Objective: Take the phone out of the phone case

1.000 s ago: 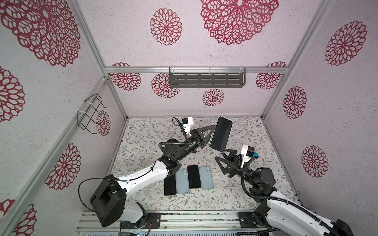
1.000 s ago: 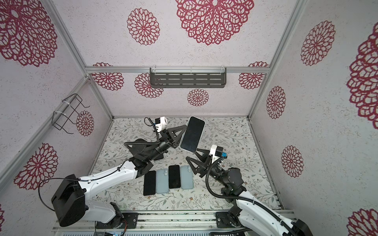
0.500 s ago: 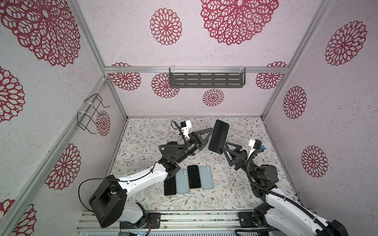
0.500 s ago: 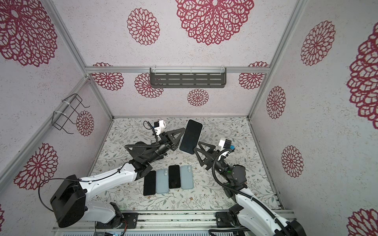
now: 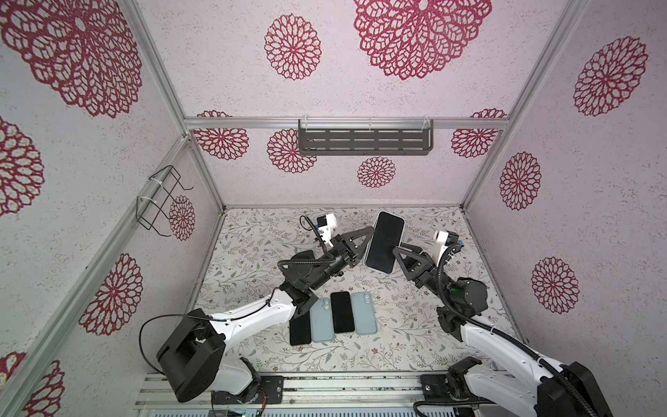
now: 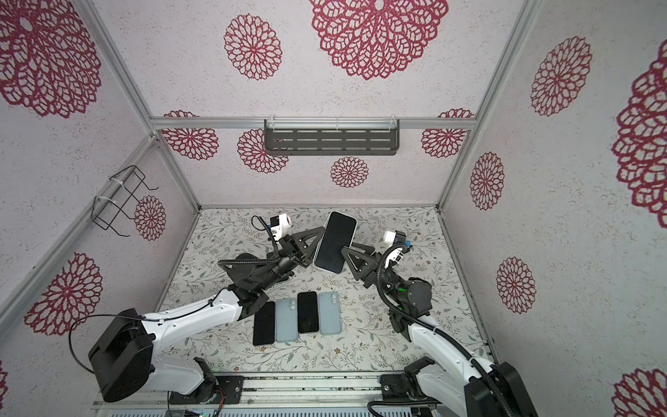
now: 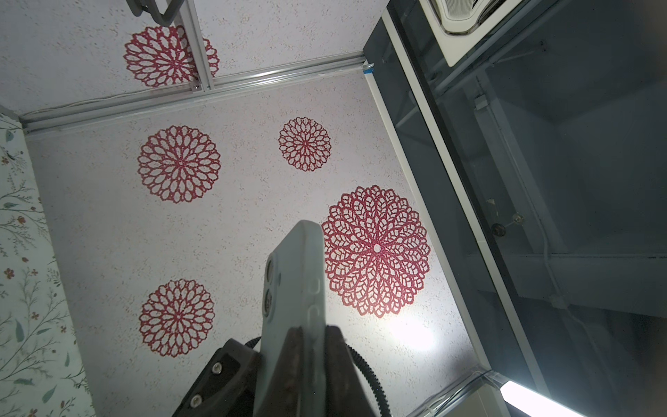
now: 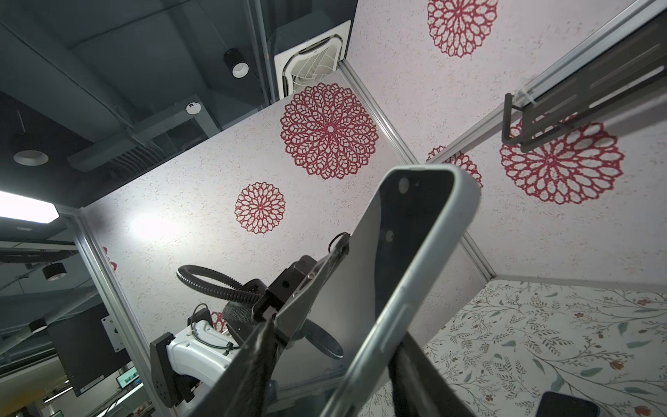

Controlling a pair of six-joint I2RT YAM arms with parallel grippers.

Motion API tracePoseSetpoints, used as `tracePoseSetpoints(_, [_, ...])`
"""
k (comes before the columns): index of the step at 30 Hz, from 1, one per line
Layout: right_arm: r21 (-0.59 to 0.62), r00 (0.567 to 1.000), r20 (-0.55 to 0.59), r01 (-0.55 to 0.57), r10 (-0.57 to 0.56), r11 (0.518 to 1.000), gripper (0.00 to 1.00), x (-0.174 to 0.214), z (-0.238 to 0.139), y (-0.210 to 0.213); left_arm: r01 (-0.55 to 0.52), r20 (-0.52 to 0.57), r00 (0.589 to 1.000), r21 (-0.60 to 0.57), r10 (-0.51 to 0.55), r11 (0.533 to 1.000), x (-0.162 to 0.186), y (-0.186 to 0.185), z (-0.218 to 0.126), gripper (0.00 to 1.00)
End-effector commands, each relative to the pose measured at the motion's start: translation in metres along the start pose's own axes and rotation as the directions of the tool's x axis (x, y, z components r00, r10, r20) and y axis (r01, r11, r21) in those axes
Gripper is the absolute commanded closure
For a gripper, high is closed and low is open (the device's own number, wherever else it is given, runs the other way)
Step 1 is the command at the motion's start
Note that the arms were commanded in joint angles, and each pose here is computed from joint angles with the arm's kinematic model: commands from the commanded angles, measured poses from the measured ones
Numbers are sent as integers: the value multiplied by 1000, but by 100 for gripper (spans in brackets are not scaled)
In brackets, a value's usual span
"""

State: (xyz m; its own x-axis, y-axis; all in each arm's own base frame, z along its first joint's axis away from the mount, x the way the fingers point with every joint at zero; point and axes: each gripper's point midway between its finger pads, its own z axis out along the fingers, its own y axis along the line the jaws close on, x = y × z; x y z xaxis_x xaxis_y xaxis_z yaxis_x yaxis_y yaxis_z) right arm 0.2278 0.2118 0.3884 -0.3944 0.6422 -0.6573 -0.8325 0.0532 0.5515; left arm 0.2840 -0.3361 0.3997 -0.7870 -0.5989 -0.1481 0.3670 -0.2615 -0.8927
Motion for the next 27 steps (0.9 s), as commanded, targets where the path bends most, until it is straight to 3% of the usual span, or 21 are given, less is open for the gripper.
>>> tracePoseSetpoints(1, [-117,999,31,46,-43,992,58,-17,5,33,-8,15,1000,83,6,997,-4,-20,0,100])
tracePoseSetpoints(7, [-106,999,26,42,-40,993,72,-17,5,30,-9,6,1000,75,8,997,-2,-16,-2,100])
tracePoseSetpoints(12, [-101,999,14,39,-38,994,77,-17,6,29,-8,-15,1000,53,9,999,3,-8,-4,100])
tracePoseSetpoints(15, [-103,999,-2,41,-41,994,77,-16,6,31,-16,-37,999,32,17,999,7,-4,-5,100])
tracePoseSetpoints(22, [-80,998,-26,47,-49,996,63,-17,5,29,-37,-68,997,-7,36,999,13,2,-9,100])
tracePoseSetpoints(25, [-75,999,-26,42,-44,996,64,-20,4,28,-37,-74,997,-6,37,999,14,3,-10,100])
tracePoseSetpoints(27, [-80,999,-32,34,-37,996,72,-20,5,28,-36,-71,997,-12,35,999,14,5,-12,100])
